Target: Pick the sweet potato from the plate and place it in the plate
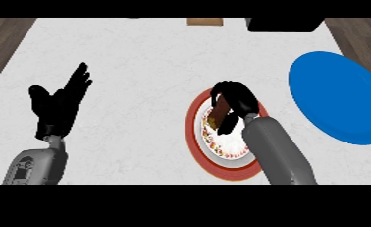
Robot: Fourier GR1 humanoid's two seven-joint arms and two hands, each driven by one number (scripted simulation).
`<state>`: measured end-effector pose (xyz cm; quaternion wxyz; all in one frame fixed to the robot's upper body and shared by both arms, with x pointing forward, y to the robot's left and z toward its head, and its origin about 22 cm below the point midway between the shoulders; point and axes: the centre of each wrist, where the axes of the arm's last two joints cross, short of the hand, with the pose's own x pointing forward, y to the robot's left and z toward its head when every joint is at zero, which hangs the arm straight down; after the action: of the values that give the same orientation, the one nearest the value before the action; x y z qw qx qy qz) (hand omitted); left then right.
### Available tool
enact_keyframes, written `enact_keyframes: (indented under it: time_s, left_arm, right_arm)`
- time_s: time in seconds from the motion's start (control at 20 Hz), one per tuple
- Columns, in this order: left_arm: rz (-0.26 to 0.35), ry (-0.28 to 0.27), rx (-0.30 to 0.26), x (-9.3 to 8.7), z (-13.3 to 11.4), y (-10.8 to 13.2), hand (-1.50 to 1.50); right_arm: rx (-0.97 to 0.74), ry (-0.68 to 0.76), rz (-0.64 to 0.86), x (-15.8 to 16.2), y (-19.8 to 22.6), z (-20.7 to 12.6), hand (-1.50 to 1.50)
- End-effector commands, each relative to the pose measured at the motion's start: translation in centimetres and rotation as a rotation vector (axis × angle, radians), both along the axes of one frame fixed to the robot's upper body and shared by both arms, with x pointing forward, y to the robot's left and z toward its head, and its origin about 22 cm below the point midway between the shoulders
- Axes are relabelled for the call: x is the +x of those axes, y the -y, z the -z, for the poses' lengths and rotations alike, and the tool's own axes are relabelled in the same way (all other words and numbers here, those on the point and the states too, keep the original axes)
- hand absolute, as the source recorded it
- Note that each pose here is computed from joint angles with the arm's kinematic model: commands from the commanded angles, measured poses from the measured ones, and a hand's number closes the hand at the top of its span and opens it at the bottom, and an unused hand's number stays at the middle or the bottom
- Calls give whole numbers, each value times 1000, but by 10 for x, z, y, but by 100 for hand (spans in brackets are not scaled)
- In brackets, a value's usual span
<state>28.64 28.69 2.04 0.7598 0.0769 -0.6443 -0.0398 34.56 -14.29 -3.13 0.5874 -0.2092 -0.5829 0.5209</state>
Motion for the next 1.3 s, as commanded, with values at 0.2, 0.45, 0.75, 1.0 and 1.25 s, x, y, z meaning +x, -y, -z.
enact_keyframes:
  time_s: [0.2,0.45,0.75,1.0,1.25]
  left_arm:
    - [-8,5,4,-10,11,-5,0]
    - [5,9,12,1,-2,5,0]
    - [-22,-18,7,-9,6,2,0]
    - [-31,-1,13,-8,-7,-6,0]
    - [-21,-13,-7,-5,-1,11,0]
  right_arm:
    - [30,-101,257,21,-8,-14,150]
    - [-45,39,456,42,-10,-33,150]
    - [-59,445,611,49,-8,-79,150]
    - [-105,657,800,47,13,-100,150]
    - [-9,628,980,42,27,-129,150]
